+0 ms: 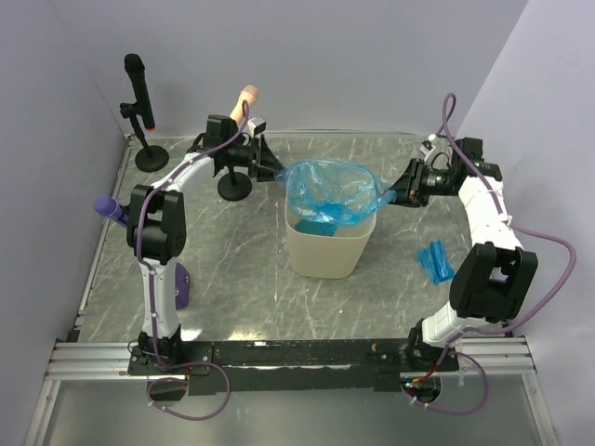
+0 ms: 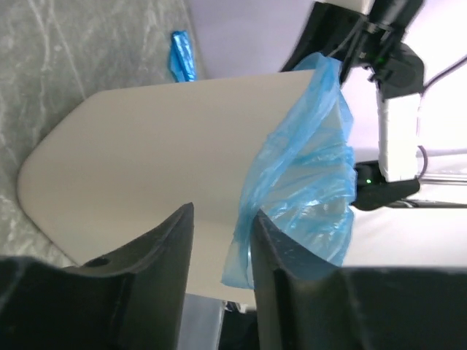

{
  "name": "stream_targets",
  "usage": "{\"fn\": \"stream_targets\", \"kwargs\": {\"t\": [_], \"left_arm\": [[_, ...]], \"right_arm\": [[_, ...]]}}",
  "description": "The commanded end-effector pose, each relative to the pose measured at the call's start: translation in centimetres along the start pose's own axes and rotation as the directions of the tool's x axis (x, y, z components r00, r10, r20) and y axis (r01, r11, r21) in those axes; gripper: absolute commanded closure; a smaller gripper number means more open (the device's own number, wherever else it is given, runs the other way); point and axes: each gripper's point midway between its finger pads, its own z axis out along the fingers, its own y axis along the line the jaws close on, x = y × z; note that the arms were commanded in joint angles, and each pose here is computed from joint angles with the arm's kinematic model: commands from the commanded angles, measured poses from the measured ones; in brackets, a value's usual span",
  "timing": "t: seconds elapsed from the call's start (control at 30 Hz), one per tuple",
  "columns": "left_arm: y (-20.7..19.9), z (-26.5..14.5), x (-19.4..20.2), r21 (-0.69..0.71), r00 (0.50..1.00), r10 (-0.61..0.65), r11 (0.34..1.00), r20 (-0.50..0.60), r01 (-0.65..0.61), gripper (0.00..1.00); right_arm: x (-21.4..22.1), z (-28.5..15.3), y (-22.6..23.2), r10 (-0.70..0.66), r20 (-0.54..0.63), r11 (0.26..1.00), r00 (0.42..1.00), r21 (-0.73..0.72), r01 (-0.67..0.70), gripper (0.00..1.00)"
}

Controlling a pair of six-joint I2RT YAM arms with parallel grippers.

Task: Put the trash bags into the trash bin

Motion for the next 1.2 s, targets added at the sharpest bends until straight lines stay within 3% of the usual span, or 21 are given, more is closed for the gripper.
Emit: {"fn": "stream_targets", "kwargs": {"t": [0.0,0.07,0.2,0.33,0.5,0.53,0.6,0.67,0.73,0.8,0.87,1.0,1.1,1.17], "left_arm": [[-4.1,-0.7,0.3,0.064,0.996,0.083,0.995,-0.012,-0.082,0.55],[-3.8,-1.1,-0.2,0.001,0.995,0.098,0.995,0.031,-0.098,0.53],[-4.8,-3.8,-2.4,-0.228,0.941,0.315,0.932,0.126,-0.282,0.46],[-5.7,-7.4,-4.4,-0.434,0.863,0.471,0.826,0.184,-0.359,0.36],[-6.4,-9.3,-2.6,-0.504,0.781,0.619,0.701,0.078,-0.505,0.34],[-6.2,-9.6,-1.8,-0.514,0.750,0.661,0.655,0.032,-0.555,0.34],[-6.1,-10.5,-0.6,-0.522,0.623,0.779,0.503,-0.072,-0.689,0.32],[-5.9,-11.3,0.7,-0.497,0.441,0.879,0.306,-0.180,-0.812,0.30],[-6.4,-12.2,1.4,-0.482,0.222,0.940,0.073,-0.259,-0.873,0.28],[-5.5,-12.5,1.4,-0.443,0.052,0.937,-0.114,-0.346,-0.889,0.26],[-4.8,-12.4,1.0,-0.402,-0.026,0.917,-0.200,-0.399,-0.893,0.26],[-5.5,-11.2,-0.1,-0.338,-0.132,0.908,-0.279,-0.398,-0.899,0.27],[-5.6,-9.1,-0.3,-0.267,-0.209,0.890,-0.335,-0.406,-0.904,0.27],[-5.5,-7.6,-0.3,-0.221,-0.266,0.873,-0.377,-0.409,-0.899,0.27]], "right_arm": [[0.9,0.7,-0.2,0.110,-0.017,0.992,0.994,-0.053,-0.111,0.59],[1.3,0.9,-0.1,0.169,-0.032,0.983,0.985,-0.070,-0.171,0.50],[0.8,-0.3,1.5,0.200,-0.035,0.968,0.979,-0.144,-0.203,0.37],[-1.1,-2.8,1.1,0.022,0.070,1.000,0.997,-0.016,-0.020,0.34],[-2.2,-6.1,0.4,-0.333,0.110,0.934,0.937,0.177,0.311,0.31],[-2.3,-6.7,0.5,-0.390,0.101,0.908,0.915,0.208,0.363,0.31],[-2.4,-7.7,0.4,-0.496,0.075,0.847,0.865,0.261,0.463,0.31],[-2.4,-8.4,0.8,-0.628,0.055,0.755,0.776,0.281,0.592,0.32],[-1.5,-8.9,2.3,-0.784,0.049,0.608,0.619,0.263,0.749,0.31],[-1.0,-9.4,3.2,-0.881,0.050,0.464,0.470,0.282,0.840,0.31],[0.0,-9.7,4.2,-0.951,0.035,0.306,0.308,0.273,0.912,0.31],[2.0,-9.2,6.1,-0.999,-0.019,0.024,0.029,0.213,0.977,0.30],[2.7,-8.1,6.6,-0.993,-0.074,-0.105,-0.094,0.166,0.980,0.29],[2.6,-7.3,6.8,-0.987,-0.100,-0.138,-0.124,0.147,0.980,0.29]]}}
